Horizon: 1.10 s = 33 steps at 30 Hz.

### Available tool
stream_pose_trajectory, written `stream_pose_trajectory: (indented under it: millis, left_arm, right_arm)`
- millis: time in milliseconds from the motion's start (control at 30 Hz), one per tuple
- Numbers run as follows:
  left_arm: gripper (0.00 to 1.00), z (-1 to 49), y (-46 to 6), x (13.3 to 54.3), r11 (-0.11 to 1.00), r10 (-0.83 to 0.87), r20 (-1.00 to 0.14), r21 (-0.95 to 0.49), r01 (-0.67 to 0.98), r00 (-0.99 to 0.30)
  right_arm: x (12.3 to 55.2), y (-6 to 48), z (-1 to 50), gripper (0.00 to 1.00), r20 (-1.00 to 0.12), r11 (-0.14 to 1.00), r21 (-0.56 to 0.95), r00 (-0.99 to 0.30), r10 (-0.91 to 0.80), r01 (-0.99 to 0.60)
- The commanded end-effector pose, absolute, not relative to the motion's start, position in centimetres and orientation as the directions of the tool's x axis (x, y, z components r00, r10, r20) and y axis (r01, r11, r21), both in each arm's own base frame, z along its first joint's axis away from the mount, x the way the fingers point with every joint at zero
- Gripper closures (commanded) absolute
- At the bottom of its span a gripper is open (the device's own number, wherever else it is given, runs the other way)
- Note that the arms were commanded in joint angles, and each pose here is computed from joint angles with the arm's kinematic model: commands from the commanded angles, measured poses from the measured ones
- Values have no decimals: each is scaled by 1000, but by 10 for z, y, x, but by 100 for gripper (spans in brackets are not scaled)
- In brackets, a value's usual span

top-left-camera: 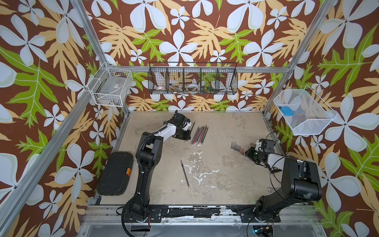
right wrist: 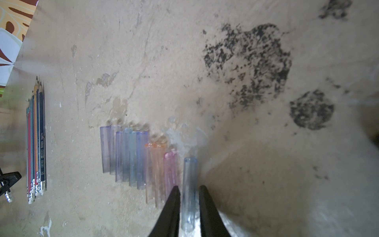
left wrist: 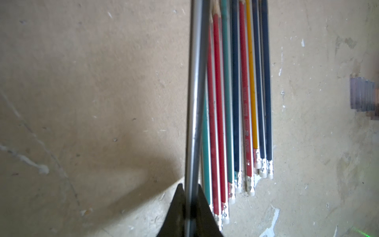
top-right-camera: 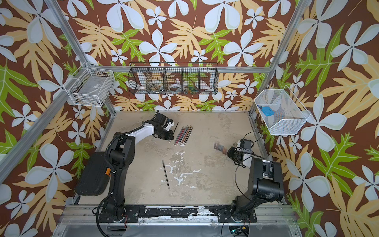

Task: Remove the protective cover of the pencils
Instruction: Place the protective sleeve at the center of the board, then pick up the pencil from the center of the board.

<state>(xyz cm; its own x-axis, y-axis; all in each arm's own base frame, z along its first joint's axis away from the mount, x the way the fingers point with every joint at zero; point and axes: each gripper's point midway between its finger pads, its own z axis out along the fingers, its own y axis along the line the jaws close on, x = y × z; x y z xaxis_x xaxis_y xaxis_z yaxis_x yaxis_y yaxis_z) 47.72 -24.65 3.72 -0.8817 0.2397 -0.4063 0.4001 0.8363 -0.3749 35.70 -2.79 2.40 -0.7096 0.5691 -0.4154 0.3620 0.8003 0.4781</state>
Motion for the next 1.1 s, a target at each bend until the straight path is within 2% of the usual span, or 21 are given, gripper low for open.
stream_pose_trajectory:
  millis: [0, 133, 567, 700, 833, 933, 1067]
  left_arm:
    - [87, 37, -250, 474, 829, 249, -398, -384, 407, -883]
    - [83, 37, -253, 473, 826, 257, -397, -384, 413, -881]
    - [83, 48, -261, 472, 815, 262, -414, -389, 430, -872]
    - [82, 91, -268, 475, 795, 224, -497, -404, 452, -838]
    - [82, 156, -272, 471, 755, 150, -617, -432, 492, -772]
    - [80, 204, -279, 459, 686, 91, -695, -476, 550, -713]
    - [79, 252, -279, 439, 625, 34, -777, -475, 620, -629]
  right_arm:
    - [357, -26, 25, 79, -414, 799, 484, -710, 569, 358]
    - [356, -25, 25, 79, -411, 797, 488, -712, 570, 356]
    - [357, -21, 34, 79, -431, 799, 506, -707, 560, 324]
    - [356, -31, 53, 78, -505, 837, 445, -683, 528, 317]
    - [351, -30, 78, 76, -576, 860, 426, -648, 498, 282]
    - [346, 9, 99, 79, -631, 892, 426, -658, 411, 149]
    - [332, 106, 137, 74, -734, 919, 378, -642, 222, -115]
